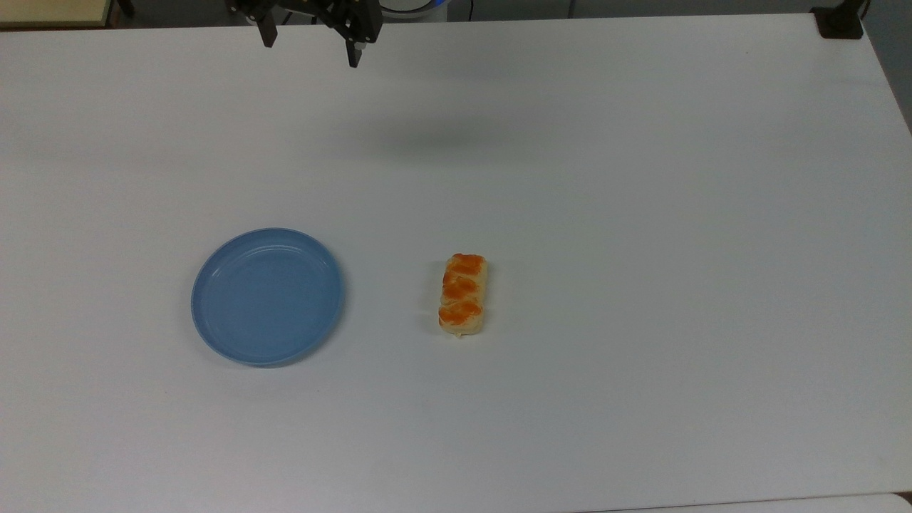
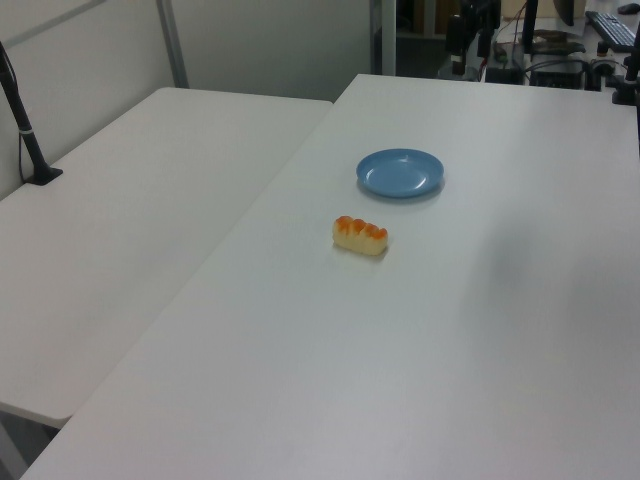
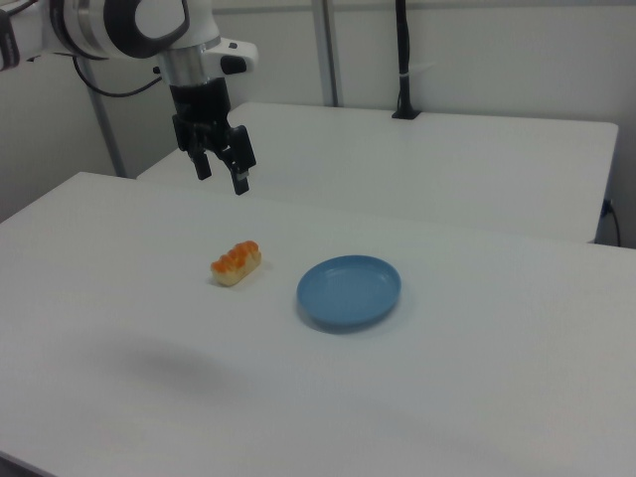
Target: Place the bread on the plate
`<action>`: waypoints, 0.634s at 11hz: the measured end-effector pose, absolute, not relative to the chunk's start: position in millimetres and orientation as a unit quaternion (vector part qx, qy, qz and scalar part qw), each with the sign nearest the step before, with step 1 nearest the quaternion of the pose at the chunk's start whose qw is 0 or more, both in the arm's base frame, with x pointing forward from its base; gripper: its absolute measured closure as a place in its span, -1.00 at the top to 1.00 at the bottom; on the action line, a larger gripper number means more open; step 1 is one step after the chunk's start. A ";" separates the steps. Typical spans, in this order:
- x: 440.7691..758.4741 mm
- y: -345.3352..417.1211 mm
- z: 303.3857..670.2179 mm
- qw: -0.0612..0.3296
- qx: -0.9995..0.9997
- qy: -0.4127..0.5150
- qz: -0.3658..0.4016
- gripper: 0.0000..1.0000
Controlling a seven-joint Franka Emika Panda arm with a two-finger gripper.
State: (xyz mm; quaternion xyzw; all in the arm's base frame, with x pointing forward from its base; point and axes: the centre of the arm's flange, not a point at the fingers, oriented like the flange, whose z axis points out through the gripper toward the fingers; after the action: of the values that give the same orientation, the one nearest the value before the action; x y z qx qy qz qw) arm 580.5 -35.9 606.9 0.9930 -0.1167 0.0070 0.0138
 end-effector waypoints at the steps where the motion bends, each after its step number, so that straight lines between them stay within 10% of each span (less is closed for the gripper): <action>1: 580.4 -37.8 606.8 0.014 0.993 -0.118 0.007 1.00; 7: 580.1 -37.6 602.6 0.014 0.993 -0.118 0.002 1.00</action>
State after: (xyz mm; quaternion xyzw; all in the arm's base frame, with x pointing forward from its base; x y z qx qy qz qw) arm 580.1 -37.6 602.6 0.9929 -0.1182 0.0025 0.0143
